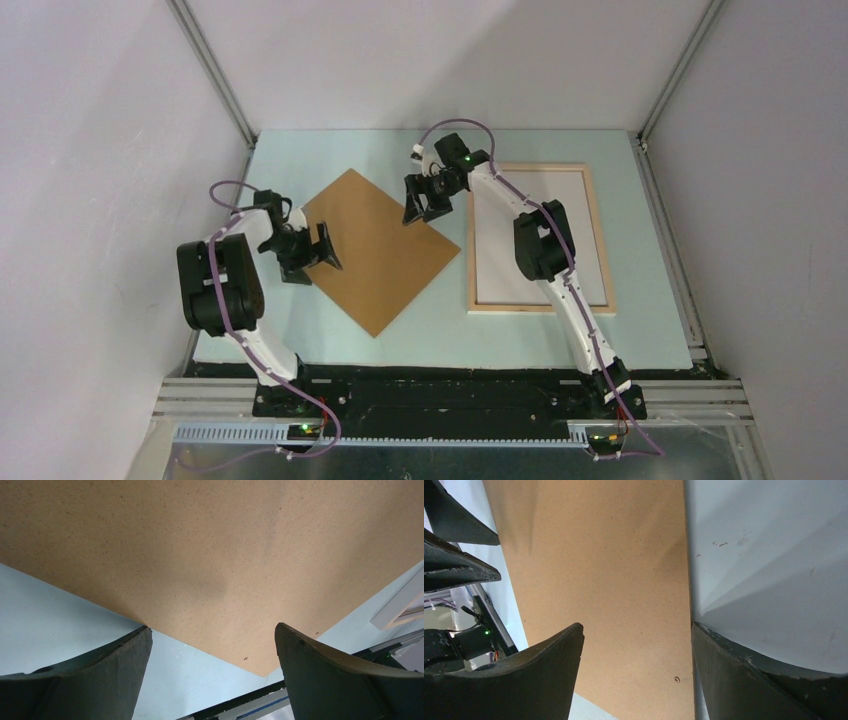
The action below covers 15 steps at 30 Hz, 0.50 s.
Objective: Put the photo into the frame
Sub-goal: Adjust the photo frame item at the center of the board, then turn over the photo frame item at the center of the board.
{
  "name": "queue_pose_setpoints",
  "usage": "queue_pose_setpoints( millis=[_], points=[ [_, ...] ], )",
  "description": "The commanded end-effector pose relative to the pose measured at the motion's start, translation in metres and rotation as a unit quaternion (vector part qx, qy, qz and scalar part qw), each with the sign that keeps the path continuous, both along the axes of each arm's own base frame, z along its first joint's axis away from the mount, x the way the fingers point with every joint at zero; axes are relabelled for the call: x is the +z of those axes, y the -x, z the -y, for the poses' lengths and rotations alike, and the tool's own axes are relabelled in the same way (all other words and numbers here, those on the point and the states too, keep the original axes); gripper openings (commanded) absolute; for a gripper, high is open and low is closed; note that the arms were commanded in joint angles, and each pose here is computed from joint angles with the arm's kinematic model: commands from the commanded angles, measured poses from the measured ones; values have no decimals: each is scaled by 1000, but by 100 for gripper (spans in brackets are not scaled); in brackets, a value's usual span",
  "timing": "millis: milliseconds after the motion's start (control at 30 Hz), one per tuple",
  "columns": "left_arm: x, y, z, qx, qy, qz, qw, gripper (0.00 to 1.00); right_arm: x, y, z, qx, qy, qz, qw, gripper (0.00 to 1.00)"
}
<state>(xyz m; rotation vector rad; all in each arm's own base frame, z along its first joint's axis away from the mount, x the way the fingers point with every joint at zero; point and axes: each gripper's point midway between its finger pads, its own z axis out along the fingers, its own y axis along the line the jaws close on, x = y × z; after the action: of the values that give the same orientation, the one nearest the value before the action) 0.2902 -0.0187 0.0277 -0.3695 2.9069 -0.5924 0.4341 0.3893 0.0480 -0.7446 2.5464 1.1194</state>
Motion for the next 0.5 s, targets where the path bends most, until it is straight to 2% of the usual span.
queue_pose_setpoints(
  millis=[0, 200, 467],
  points=[
    [-20, 2, 9, -6, 28, -14, 999, 100, 5, 11, -23, 17, -41, -27, 999, 83],
    [-20, 0, 11, -10, 36, -15, 999, 100, 30, 30, -32, 35, -88, -62, 994, 79],
    [-16, -11, 8, -8, 31, -3, 999, 100, 107, 57, -27, 52, -135, -40, 989, 77]
  ],
)
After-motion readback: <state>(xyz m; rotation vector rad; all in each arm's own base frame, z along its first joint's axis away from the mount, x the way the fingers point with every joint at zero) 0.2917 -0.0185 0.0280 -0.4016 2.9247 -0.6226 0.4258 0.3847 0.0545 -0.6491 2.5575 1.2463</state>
